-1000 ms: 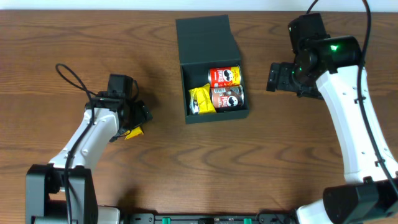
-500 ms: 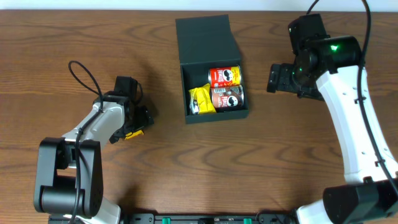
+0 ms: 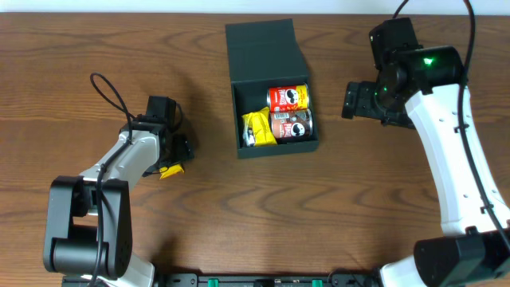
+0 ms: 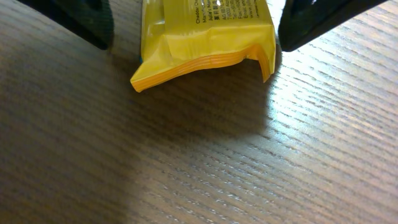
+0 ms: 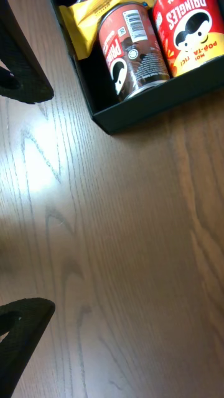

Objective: Pack container
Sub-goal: 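Grasp the small yellow packet with the left gripper and lift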

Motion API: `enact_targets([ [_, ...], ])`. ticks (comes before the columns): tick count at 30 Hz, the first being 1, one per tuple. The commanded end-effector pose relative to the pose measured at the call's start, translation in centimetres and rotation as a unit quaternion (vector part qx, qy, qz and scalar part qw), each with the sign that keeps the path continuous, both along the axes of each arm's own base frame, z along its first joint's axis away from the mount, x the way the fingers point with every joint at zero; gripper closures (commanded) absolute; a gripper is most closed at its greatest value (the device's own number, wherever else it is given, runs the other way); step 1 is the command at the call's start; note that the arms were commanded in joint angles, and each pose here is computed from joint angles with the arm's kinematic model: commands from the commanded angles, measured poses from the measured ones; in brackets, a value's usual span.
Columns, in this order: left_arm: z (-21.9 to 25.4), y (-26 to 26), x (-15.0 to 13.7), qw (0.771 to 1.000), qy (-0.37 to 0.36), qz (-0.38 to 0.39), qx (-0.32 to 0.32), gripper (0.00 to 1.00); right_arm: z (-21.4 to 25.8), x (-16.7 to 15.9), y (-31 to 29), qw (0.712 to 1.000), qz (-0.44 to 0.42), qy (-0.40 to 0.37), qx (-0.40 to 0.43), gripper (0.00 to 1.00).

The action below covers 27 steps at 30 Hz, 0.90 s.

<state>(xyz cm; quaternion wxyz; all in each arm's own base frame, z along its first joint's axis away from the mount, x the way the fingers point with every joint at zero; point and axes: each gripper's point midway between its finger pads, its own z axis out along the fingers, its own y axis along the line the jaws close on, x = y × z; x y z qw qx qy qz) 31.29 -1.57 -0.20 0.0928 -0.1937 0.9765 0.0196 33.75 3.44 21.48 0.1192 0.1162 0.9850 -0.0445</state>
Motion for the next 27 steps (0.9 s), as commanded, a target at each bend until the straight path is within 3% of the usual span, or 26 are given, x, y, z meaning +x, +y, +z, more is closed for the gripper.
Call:
enact_targets([
  [1, -0.49, 0.13, -0.29, 1.000, 0.008, -0.007, 0.006, 0.22, 0.21, 0.12, -0.27, 1.000, -0.003, -0.004, -0.006, 0.01],
  [4, -0.49, 0.11, -0.29, 1.000, 0.008, -0.007, 0.006, 0.34, 0.21, 0.12, -0.27, 1.000, -0.003, -0.004, -0.006, 0.01],
  [19, -0.47, -0.09, -0.30, 1.000, 0.009, -0.006, 0.000, 0.39, 0.23, 0.16, -0.27, 1.000, -0.003, -0.005, -0.006, 0.01],
  [27, -0.40, -0.10, -0.26, 1.000, 0.009, -0.006, -0.001, 0.50, 0.25, 0.29, -0.23, 1.000, -0.003, -0.008, -0.005, 0.01],
])
